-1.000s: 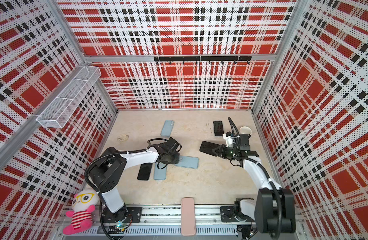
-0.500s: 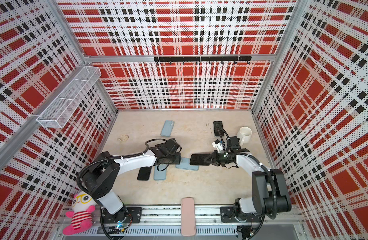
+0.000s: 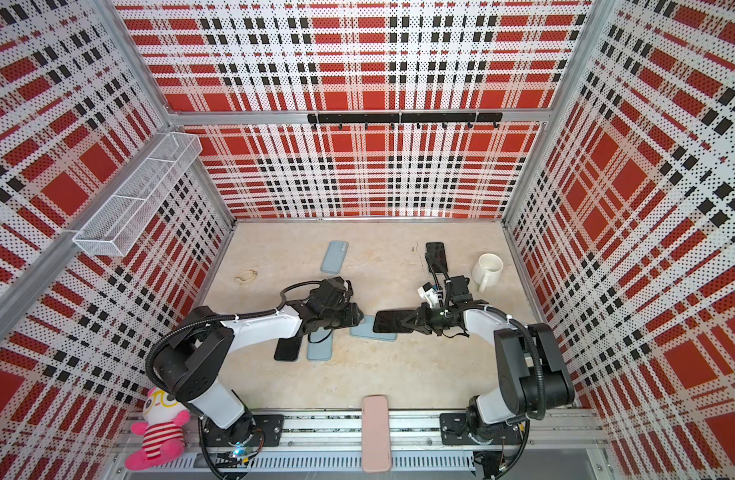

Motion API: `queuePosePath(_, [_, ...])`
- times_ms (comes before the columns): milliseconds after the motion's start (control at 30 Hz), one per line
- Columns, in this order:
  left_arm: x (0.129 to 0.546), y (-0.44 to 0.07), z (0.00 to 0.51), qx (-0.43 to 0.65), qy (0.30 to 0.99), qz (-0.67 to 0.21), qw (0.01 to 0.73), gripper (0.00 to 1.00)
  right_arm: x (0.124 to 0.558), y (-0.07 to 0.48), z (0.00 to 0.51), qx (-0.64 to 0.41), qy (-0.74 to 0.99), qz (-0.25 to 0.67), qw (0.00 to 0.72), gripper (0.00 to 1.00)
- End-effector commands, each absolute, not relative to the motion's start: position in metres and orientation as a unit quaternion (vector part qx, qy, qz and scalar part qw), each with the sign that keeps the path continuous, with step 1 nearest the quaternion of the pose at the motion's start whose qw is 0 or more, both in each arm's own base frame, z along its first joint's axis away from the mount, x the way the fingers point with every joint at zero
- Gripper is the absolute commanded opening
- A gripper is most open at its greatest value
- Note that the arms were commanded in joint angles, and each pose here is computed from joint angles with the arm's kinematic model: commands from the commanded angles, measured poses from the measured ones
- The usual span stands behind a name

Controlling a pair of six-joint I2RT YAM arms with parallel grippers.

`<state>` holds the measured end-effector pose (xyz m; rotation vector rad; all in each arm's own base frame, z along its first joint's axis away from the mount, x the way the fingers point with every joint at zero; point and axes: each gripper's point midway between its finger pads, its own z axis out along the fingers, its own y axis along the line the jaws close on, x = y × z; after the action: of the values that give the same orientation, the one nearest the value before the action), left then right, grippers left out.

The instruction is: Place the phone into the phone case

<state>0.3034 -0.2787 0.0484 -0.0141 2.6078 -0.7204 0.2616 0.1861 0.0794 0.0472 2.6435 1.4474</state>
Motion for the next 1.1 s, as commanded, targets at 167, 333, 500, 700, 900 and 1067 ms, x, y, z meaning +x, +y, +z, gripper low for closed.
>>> queuePosePath(167, [0.301,-0.281,0.044,-0.005,0.937,-0.277,0.214,0.49,0.257,0.200,0.075,0.002,0.861,0.506,0.051,0.09])
queuePosePath(333, [0.300,-0.280,0.040,-0.006,0.938,-0.276,0.210,0.49,0.254,0.201,0.065,0.016,0.862,0.505,0.035,0.08])
queuePosePath(500, [0.296,-0.278,0.031,-0.011,0.940,-0.274,0.202,0.48,0.255,0.203,0.056,0.021,0.864,0.502,0.027,0.07])
queuePosePath(700, [0.292,-0.277,0.021,-0.017,0.941,-0.277,0.192,0.48,0.258,0.209,0.048,0.020,0.864,0.503,0.021,0.07])
queuePosePath(900, [0.290,-0.281,0.019,-0.019,0.939,-0.289,0.187,0.48,0.261,0.221,0.043,0.012,0.861,0.508,0.014,0.07])
queuePosePath(1067, [0.287,-0.282,0.017,-0.029,0.936,-0.300,0.181,0.49,0.261,0.231,0.035,0.009,0.858,0.514,0.003,0.06])
